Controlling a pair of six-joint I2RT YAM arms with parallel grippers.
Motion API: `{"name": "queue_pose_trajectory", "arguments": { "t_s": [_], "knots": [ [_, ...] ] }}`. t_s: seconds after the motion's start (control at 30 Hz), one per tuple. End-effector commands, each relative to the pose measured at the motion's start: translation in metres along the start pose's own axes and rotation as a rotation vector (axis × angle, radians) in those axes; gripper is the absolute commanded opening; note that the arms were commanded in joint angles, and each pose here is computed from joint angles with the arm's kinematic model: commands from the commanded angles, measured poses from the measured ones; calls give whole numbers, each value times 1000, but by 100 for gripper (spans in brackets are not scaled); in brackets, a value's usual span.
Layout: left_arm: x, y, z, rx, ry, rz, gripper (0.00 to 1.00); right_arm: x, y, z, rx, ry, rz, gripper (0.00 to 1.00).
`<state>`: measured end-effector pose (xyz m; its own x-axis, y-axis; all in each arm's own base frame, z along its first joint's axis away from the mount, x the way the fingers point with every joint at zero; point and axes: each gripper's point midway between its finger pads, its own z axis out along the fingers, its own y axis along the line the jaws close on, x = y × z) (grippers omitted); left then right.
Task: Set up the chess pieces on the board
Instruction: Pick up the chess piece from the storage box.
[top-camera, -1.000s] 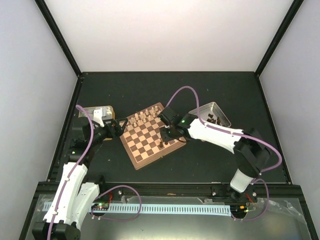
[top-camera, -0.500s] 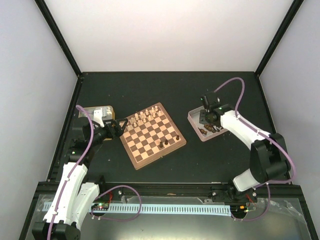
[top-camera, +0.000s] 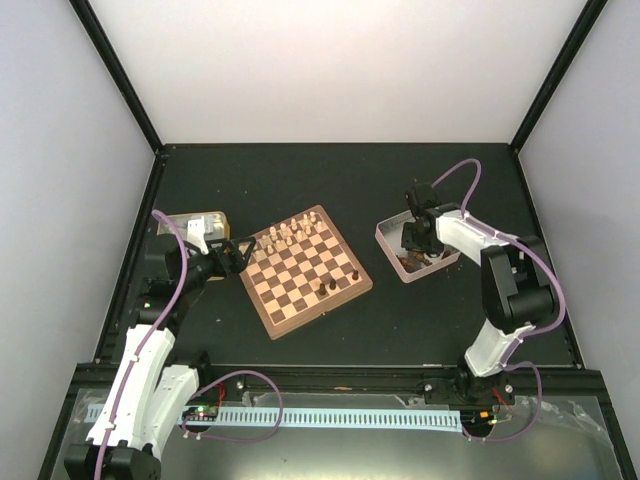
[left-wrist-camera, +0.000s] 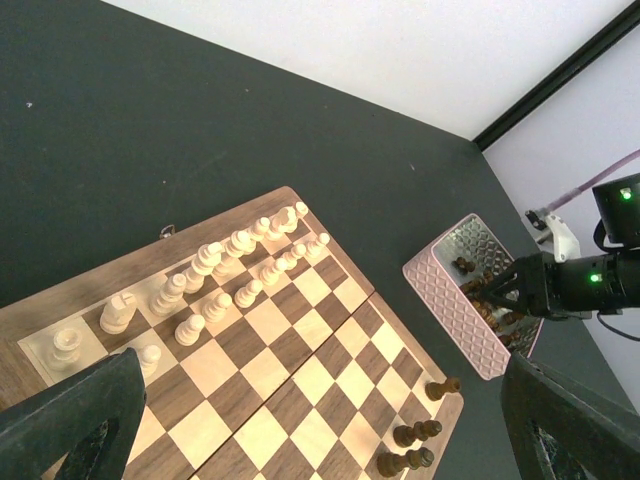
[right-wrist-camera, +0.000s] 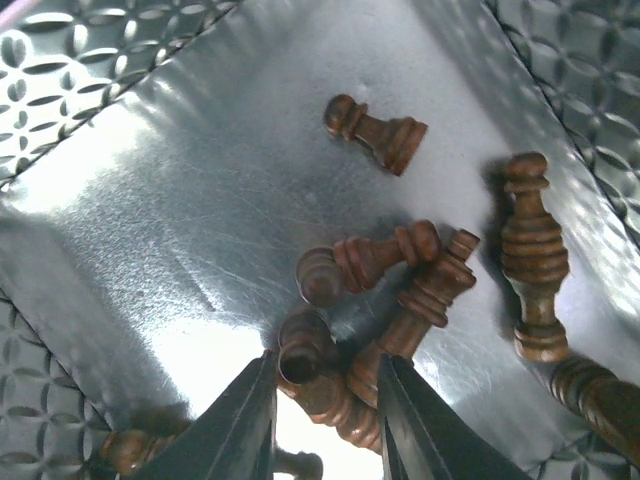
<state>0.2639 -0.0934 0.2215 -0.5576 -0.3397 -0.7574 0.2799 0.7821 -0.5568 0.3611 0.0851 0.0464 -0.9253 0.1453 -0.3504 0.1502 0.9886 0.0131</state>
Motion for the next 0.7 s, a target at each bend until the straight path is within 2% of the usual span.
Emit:
{"name": "queue_pose_trajectory", "arguments": {
  "t_s": [0.0,0.1,0.37,0.53,0.67],
  "knots": [
    [-10,-10,-4,25,-21,31,99,-18,8,1,-18,-38,14,26],
    [-10,-10,-5,24,-21,33,99,-19,7,5,-8,-33,15,20],
    [-12,-12,-6,24,-26,39,99,-16,5,13,19,-1,22,18],
    [-13,-12,-7,24,-31,44,99,-13,5,11,9,1,31,4],
    [-12,-12,-7,23,-29,44,99,-26,12,-9,-38,-57,39,1]
  ]
}}
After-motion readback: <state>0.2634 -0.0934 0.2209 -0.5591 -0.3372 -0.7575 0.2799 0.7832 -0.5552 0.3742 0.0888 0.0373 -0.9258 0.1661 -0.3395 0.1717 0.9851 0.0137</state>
